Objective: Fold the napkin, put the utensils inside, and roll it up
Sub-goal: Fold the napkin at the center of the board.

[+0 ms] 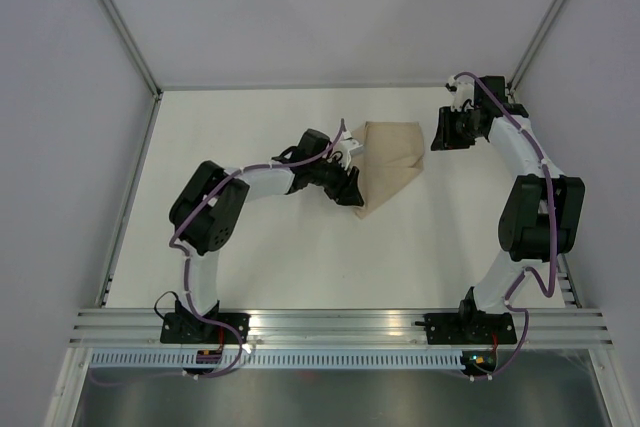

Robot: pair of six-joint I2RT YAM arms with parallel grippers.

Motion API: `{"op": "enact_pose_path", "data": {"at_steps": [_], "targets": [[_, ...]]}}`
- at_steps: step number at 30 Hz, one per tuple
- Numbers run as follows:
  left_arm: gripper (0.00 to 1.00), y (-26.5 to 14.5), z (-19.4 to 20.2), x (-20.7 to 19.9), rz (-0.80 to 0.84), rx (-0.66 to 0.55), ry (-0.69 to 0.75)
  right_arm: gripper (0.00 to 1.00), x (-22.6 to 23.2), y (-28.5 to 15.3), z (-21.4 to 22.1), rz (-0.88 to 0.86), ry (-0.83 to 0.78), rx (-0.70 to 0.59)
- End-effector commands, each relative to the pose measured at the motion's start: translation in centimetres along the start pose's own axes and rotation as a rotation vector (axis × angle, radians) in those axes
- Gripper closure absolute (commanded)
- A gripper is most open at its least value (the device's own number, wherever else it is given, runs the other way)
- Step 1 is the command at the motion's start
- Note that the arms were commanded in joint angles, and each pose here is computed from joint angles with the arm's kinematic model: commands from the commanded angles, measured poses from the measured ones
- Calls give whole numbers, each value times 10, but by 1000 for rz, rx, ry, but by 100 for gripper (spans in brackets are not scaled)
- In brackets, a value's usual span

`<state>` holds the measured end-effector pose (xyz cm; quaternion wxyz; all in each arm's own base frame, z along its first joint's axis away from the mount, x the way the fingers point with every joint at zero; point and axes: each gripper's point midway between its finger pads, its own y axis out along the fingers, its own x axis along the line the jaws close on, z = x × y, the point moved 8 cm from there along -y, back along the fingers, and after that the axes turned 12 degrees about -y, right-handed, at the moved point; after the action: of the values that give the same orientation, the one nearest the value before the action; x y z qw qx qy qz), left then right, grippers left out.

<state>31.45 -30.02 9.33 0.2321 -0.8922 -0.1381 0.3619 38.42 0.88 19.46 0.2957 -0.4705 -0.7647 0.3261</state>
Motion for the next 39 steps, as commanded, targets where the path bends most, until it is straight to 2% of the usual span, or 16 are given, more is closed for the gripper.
{"op": "enact_pose_path", "data": {"at_steps": [1,4,10,19,23,26,30,34,39], "targets": [[43,-17,-43,-25,21,-128,121,63,-1,-4,-5,31,-20,-28],[42,-26,-57,-33,23,-173,155,63,-2,-5,-9,26,-23,-24],[40,-57,-83,-38,46,-289,88,63,-6,-5,-10,60,-38,-19],[39,-92,-99,-22,-42,-382,-6,63,-7,-9,-15,60,-34,11],[38,-104,-111,-12,-133,-441,-37,63,-9,-11,-10,79,-54,18],[37,-121,-122,5,-293,-511,-68,63,-10,-8,5,85,-55,20],[37,-138,-126,36,-381,-565,-156,63,-13,2,27,76,-45,73],[38,-133,-128,66,-451,-567,-207,64,-12,8,45,50,-31,100],[41,-108,-129,100,-484,-529,-265,64,-5,14,61,4,-15,139]]}}
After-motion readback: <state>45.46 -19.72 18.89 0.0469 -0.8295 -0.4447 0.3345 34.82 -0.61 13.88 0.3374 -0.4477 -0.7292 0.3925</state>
